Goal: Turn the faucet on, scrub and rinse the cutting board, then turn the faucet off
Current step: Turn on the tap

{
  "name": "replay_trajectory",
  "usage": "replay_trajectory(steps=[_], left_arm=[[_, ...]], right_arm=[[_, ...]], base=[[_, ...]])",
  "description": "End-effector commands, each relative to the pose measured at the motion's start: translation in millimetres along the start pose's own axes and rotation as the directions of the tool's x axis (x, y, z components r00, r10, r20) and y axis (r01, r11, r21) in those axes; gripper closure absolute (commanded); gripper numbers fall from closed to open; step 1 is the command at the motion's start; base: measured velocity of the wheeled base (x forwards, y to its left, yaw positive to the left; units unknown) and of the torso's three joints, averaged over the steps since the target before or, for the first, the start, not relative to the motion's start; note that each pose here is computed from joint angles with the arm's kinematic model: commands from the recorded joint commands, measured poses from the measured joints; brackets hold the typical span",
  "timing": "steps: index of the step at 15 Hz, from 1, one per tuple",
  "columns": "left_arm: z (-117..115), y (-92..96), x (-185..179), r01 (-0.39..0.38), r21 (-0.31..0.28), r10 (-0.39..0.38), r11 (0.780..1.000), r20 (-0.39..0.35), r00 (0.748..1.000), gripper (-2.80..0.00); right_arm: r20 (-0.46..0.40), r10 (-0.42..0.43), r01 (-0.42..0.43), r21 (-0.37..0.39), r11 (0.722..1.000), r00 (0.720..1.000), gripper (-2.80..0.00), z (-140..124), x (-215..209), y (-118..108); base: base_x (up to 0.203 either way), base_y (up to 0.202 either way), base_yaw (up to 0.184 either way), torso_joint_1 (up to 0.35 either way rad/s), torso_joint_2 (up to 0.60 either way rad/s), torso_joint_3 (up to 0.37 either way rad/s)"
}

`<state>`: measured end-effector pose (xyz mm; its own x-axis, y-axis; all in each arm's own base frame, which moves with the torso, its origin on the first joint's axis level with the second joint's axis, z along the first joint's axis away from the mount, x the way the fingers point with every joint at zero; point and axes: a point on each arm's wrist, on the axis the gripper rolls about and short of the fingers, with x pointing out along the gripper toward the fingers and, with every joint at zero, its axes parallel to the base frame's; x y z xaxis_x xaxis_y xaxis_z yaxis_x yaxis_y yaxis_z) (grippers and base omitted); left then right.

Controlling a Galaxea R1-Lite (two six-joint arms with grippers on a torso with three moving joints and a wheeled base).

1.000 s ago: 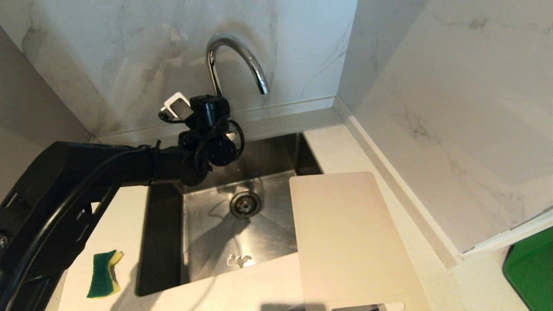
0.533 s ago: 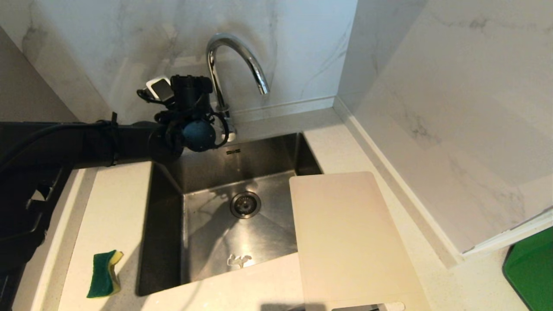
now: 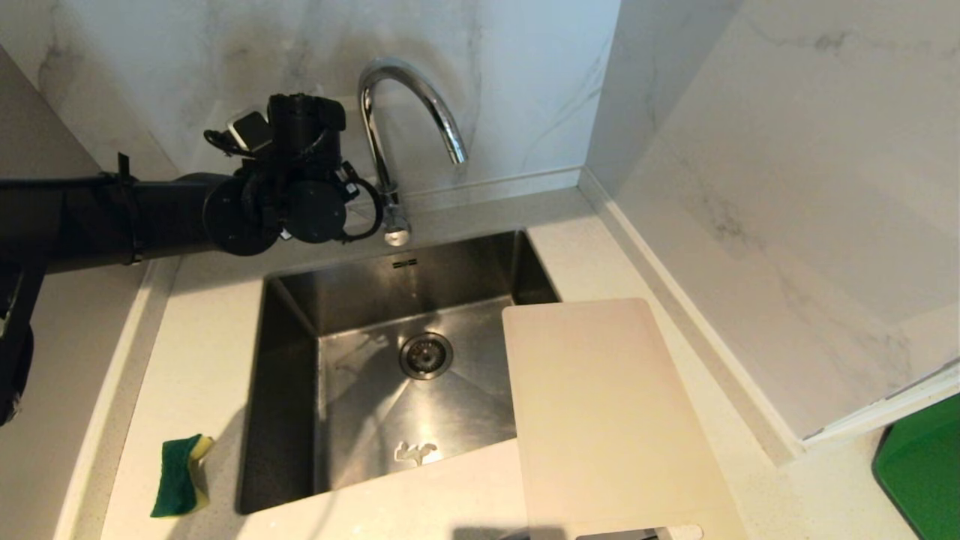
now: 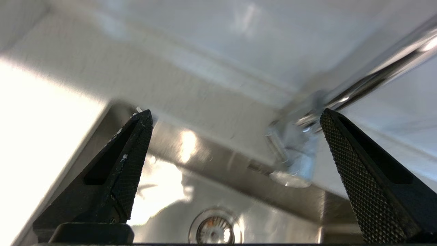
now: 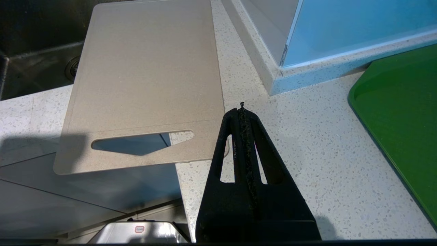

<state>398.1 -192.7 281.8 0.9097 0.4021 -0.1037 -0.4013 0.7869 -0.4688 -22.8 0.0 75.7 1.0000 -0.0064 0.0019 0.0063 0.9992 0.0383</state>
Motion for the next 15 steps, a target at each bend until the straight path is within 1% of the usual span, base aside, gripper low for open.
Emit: replay_trajectory(steps=[1,2,4,6,8,9,11,13,15], left_arm=[[-4,1.7,1,-0.017,-0.049,0.016,0.999,-0.014,1.000,-2.80],[-7,1.8,2,-0.020,-0.084,0.018,0.996,-0.017,1.000,-2.80],[-12,1.9,4,-0.025,-0.172,0.022,0.985,-0.023,1.000,-2.80],[-19,1.5,7,-0.030,-0.269,0.023,0.963,-0.029,0.999,-2.80],[-34,1.4,14,-0.041,-0.337,0.032,0.941,-0.034,0.999,-2.80],[-42,2.1,17,-0.055,-0.359,0.046,0.932,-0.034,0.998,-2.80],[-58,3.1,23,-0.081,-0.362,0.078,0.929,-0.023,0.997,-2.80],[-67,-1.0,24,-0.071,-0.381,0.078,0.922,0.002,0.997,-2.80],[-83,-6.1,23,-0.058,-0.359,0.066,0.932,0.008,0.998,-2.80]], right_arm=[[0.000,0.000,0.000,0.000,1.000,1.000,0.00,0,0,0],[0.000,0.000,0.000,0.000,1.000,1.000,0.00,0,0,0],[0.001,0.000,0.000,0.000,1.000,1.000,0.00,0,0,0],[0.000,0.000,0.000,0.000,1.000,1.000,0.00,0,0,0],[0.000,0.000,0.000,0.000,1.000,1.000,0.00,0,0,0],[0.000,0.000,0.000,0.000,1.000,1.000,0.00,0,0,0],[0.001,0.000,0.000,0.000,1.000,1.000,0.00,0,0,0],[0.000,0.000,0.000,0.000,1.000,1.000,0.00,0,0,0],[0.001,0.000,0.000,0.000,1.000,1.000,0.00,0,0,0]], base=[[0.000,0.000,0.000,0.000,0.00,0.000],[0.000,0.000,0.000,0.000,0.00,0.000],[0.000,0.000,0.000,0.000,0.00,0.000],[0.000,0.000,0.000,0.000,0.00,0.000],[0.000,0.000,0.000,0.000,0.00,0.000],[0.000,0.000,0.000,0.000,0.00,0.000],[0.000,0.000,0.000,0.000,0.00,0.000],[0.000,0.000,0.000,0.000,0.00,0.000],[0.000,0.000,0.000,0.000,0.00,0.000]])
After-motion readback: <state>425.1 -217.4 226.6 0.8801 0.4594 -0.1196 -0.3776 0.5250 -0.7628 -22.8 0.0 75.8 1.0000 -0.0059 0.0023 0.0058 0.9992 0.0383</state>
